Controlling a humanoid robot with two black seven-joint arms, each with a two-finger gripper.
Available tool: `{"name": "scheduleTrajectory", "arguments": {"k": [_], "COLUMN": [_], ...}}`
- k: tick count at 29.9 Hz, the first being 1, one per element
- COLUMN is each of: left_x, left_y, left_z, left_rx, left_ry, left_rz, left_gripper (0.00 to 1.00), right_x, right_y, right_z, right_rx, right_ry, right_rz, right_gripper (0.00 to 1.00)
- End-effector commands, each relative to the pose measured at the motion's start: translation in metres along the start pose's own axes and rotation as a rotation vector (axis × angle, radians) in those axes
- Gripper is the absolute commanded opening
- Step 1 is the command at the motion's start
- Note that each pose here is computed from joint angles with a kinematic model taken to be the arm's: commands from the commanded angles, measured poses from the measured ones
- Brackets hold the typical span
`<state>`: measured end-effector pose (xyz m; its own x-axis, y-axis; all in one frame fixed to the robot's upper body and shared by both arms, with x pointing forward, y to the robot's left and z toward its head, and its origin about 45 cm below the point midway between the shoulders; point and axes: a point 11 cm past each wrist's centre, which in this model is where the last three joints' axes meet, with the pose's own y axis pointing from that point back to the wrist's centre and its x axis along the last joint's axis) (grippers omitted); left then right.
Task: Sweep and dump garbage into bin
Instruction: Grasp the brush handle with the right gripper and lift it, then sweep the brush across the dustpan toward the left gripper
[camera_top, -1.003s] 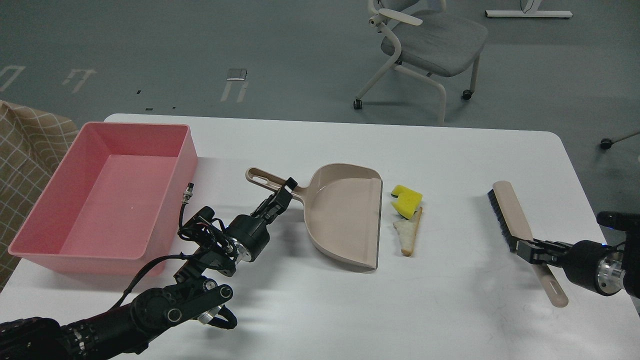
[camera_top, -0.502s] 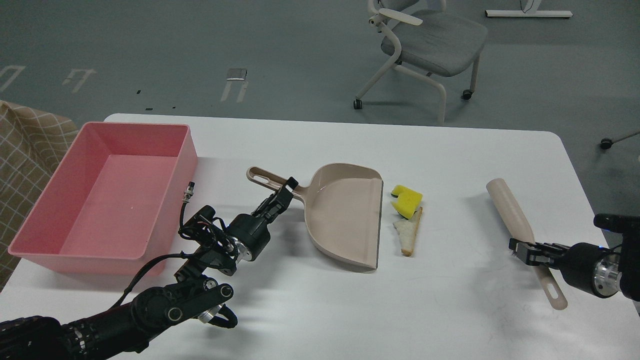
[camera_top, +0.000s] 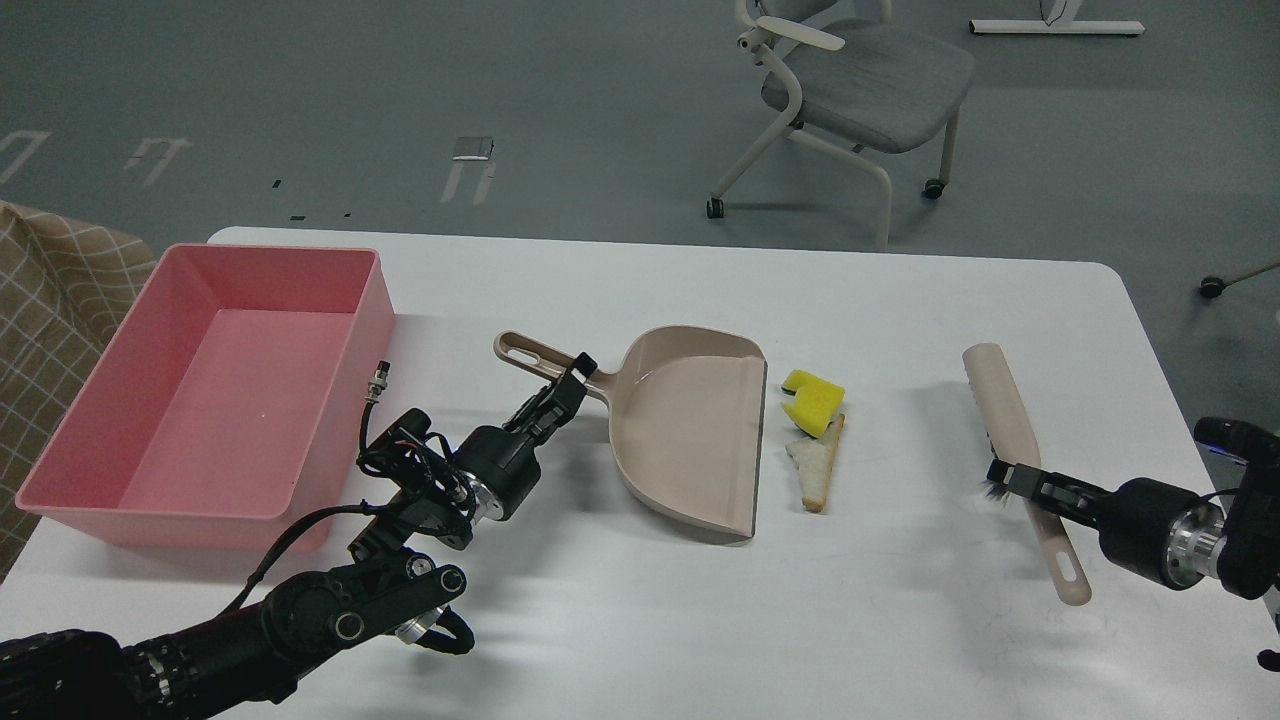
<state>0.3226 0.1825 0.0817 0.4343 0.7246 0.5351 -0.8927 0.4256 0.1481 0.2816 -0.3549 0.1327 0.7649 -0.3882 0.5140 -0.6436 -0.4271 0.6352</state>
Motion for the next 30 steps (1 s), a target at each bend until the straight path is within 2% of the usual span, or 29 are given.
{"name": "scheduleTrajectory", "arguments": {"k": [1, 13, 30], "left_x": [0.000, -0.001, 0.001], "left_y": [-0.001, 0.000, -0.001], "left_z": [0.001, 0.001, 0.000], "left_rx": [-0.003, -0.002, 0.011], "left_ry": [0.000, 0.001, -0.004], "left_rz": [0.000, -0.001, 0.011], "left_gripper": [0.16, 0.16, 0.16], "right_x": [-0.008, -0.048, -0.083], "right_y": [-0.009, -0.043, -0.076], "right_z": [-0.010, -0.041, -0.083], "right_rx": [0.043, 0.124, 0.221], "right_ry": [-0.048, -0.151, -0.276], "right_rz": [-0.001, -0.036, -0.061], "right_gripper": [0.24, 0.24, 0.24]}}
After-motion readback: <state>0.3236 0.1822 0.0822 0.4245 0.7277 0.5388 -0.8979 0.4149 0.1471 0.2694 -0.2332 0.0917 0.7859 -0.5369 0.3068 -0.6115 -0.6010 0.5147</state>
